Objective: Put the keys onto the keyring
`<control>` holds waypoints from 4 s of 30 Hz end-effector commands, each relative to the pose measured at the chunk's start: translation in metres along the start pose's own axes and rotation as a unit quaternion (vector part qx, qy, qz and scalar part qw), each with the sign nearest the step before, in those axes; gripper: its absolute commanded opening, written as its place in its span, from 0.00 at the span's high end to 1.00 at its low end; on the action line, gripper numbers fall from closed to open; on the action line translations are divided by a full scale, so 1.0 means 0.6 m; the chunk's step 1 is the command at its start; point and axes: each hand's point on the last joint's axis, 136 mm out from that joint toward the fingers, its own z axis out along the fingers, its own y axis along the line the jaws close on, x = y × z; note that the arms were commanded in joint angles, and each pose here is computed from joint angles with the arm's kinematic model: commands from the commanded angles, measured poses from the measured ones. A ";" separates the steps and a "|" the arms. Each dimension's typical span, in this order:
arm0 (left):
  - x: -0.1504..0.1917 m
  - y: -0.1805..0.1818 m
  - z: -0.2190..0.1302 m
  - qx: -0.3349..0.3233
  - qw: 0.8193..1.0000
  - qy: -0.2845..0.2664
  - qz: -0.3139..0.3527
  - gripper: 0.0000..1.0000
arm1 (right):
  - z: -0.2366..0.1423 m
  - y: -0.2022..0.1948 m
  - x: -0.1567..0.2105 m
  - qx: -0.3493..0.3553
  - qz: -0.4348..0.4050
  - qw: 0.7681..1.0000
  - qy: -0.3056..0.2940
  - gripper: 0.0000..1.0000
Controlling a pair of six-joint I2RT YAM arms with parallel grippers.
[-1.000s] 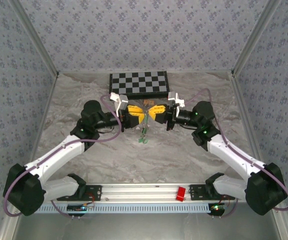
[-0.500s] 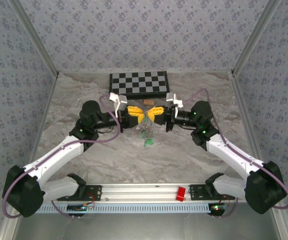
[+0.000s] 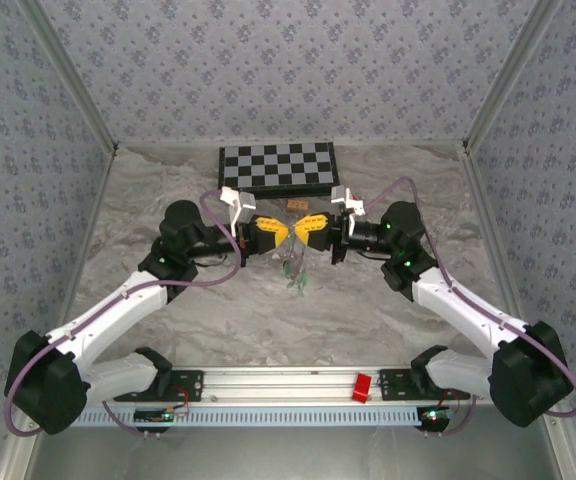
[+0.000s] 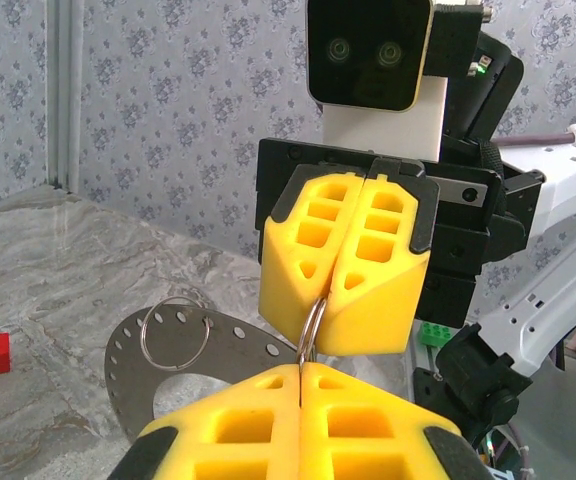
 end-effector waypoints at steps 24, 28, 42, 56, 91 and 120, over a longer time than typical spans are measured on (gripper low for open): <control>0.005 -0.004 0.018 0.022 0.999 0.026 0.006 0.87 | -0.008 0.013 -0.058 0.003 -0.041 0.998 -0.045 1.00; -0.010 -0.011 0.008 0.014 1.000 0.014 0.016 0.80 | -0.008 0.010 -0.052 0.006 -0.037 0.998 -0.040 1.00; -0.038 -0.019 0.012 0.024 0.999 -0.016 0.025 0.75 | 0.000 0.021 -0.047 -0.012 -0.029 0.999 -0.035 1.00; -0.031 -0.030 0.023 0.053 0.998 -0.012 0.030 0.79 | 0.011 0.027 -0.041 -0.023 -0.027 0.999 -0.032 1.00; 0.044 -0.006 0.021 0.038 0.989 0.116 0.087 1.00 | -0.042 0.006 0.027 0.131 0.009 0.961 0.241 0.67; 0.048 -0.027 0.012 0.068 0.987 0.111 0.092 1.00 | -0.006 0.024 0.074 0.058 0.025 0.932 0.357 0.75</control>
